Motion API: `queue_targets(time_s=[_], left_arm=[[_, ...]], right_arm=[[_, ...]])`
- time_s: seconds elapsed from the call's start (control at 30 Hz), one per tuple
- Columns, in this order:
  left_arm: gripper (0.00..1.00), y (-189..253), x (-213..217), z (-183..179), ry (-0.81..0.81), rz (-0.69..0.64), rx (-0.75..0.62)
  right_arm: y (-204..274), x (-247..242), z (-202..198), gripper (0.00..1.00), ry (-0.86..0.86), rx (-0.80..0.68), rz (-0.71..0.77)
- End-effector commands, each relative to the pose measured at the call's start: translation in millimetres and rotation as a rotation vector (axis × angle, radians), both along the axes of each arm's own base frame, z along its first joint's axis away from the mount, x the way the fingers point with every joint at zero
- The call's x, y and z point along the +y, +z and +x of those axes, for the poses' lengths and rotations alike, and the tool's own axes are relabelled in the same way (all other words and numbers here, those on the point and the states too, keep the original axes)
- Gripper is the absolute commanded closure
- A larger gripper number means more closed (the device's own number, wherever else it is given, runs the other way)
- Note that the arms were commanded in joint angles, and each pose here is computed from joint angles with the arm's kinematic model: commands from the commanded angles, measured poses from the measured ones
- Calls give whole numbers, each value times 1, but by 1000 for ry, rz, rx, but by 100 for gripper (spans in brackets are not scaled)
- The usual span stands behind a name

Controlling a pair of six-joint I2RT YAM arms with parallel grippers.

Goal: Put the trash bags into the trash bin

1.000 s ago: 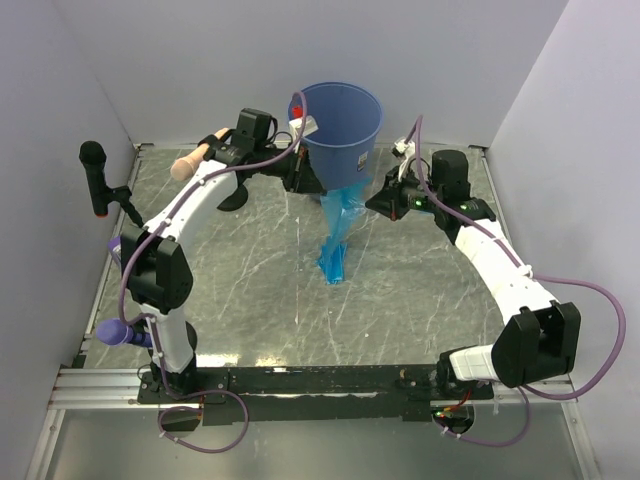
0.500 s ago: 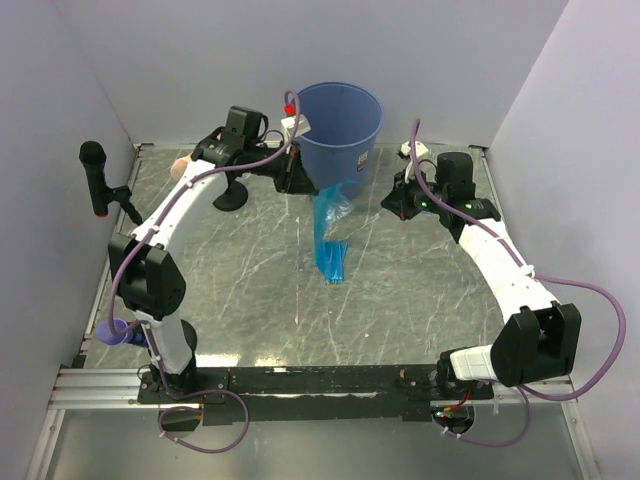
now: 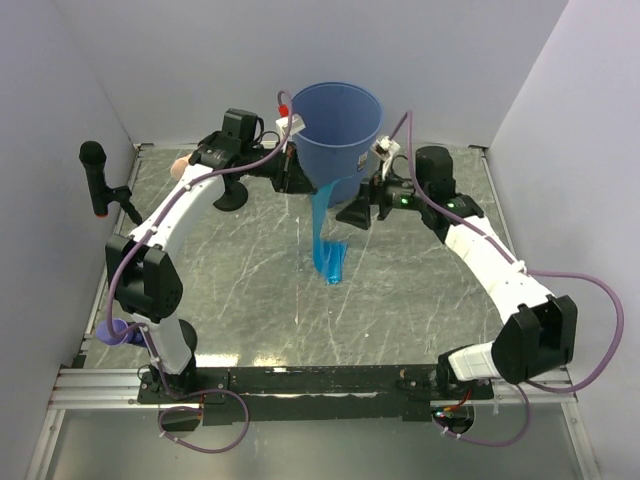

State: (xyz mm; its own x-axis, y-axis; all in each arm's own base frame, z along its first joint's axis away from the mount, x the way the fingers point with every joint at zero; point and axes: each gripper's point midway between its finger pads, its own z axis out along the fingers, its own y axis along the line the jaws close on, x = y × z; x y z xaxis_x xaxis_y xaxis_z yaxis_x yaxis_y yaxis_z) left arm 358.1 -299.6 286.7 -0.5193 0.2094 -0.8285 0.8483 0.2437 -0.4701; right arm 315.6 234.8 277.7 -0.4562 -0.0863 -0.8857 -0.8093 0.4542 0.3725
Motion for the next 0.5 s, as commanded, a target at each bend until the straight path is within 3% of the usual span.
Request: queue_targets(time_s=[0.0, 0.13, 0.47], left_arm=[[99, 34, -1, -6, 9, -59, -64], [99, 38, -3, -10, -8, -88, -44], [100, 45, -3, -25, -87, -174, -43]], right_arm=[[33, 16, 32, 0, -137, 47, 89], [28, 31, 46, 0, -186, 145, 119], [26, 60, 33, 1, 35, 143, 193]])
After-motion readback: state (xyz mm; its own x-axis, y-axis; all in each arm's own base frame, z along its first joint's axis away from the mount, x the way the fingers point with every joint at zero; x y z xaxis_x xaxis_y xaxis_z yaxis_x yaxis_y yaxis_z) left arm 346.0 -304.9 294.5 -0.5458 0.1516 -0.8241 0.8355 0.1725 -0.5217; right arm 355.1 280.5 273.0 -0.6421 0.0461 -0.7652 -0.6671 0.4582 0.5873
